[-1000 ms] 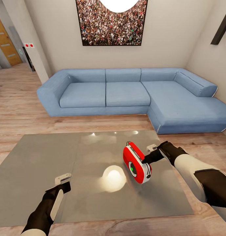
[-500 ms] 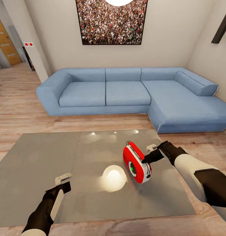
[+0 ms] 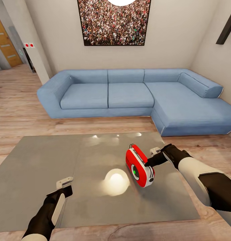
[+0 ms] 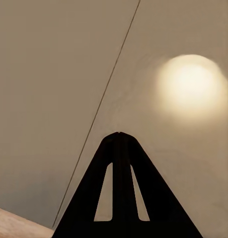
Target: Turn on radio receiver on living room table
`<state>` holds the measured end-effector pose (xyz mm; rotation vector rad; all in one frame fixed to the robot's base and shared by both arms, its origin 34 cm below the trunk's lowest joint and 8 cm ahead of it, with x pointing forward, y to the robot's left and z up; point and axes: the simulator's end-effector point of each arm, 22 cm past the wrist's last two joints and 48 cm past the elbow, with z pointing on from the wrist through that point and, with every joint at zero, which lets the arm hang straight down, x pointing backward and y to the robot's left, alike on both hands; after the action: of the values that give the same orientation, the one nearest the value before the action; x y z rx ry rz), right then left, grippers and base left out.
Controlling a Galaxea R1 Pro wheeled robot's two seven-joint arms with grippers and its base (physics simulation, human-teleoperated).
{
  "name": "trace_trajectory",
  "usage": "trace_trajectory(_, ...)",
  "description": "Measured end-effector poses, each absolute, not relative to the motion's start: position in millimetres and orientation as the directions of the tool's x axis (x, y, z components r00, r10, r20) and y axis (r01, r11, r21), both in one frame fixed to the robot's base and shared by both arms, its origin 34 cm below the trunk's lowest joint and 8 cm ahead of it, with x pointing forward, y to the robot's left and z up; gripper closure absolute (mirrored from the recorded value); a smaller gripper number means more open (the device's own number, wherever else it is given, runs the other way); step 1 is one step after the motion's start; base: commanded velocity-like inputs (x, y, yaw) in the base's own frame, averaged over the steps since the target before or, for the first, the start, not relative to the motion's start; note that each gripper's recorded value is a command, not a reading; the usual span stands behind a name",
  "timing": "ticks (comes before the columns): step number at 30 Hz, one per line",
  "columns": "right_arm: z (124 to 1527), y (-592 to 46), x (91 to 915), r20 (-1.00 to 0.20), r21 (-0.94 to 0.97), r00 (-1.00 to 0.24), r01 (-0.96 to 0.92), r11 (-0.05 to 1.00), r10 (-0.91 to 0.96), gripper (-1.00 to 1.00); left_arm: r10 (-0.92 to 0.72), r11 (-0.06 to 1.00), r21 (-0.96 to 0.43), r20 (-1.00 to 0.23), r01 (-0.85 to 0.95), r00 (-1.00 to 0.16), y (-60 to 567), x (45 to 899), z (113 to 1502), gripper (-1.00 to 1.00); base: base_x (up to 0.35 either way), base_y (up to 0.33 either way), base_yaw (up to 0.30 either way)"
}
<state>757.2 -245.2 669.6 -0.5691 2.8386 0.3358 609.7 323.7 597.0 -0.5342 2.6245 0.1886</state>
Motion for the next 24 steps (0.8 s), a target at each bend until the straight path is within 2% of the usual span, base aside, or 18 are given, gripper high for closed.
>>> trace_trajectory(11, 668.1, -243.4, 761.9, -0.272, 0.187, -0.902, -0.390, 0.902, -0.334, 1.00, -0.338, 0.916, 0.042, -0.458, -0.400, -0.822, 323.1, 609.8, 591.0, 1.00, 0.000, 0.000, 0.000)
trace_trajectory(12, 668.2, -243.3, 762.0, -0.272, 0.187, -0.902, -0.390, 0.902, -0.334, -1.00, -0.338, 0.916, 0.042, -0.458, -0.400, -0.822, 323.1, 609.8, 591.0, 1.00, 0.000, 0.000, 0.000)
trace_trajectory(24, 658.8, -248.1, 754.0, -0.256, 0.164, -0.895, -0.412, 0.896, -0.365, -1.00, -0.338, 0.916, 0.042, -0.457, -0.400, -0.823, 323.1, 609.9, 590.5, 1.00, 0.000, 0.000, 0.000)
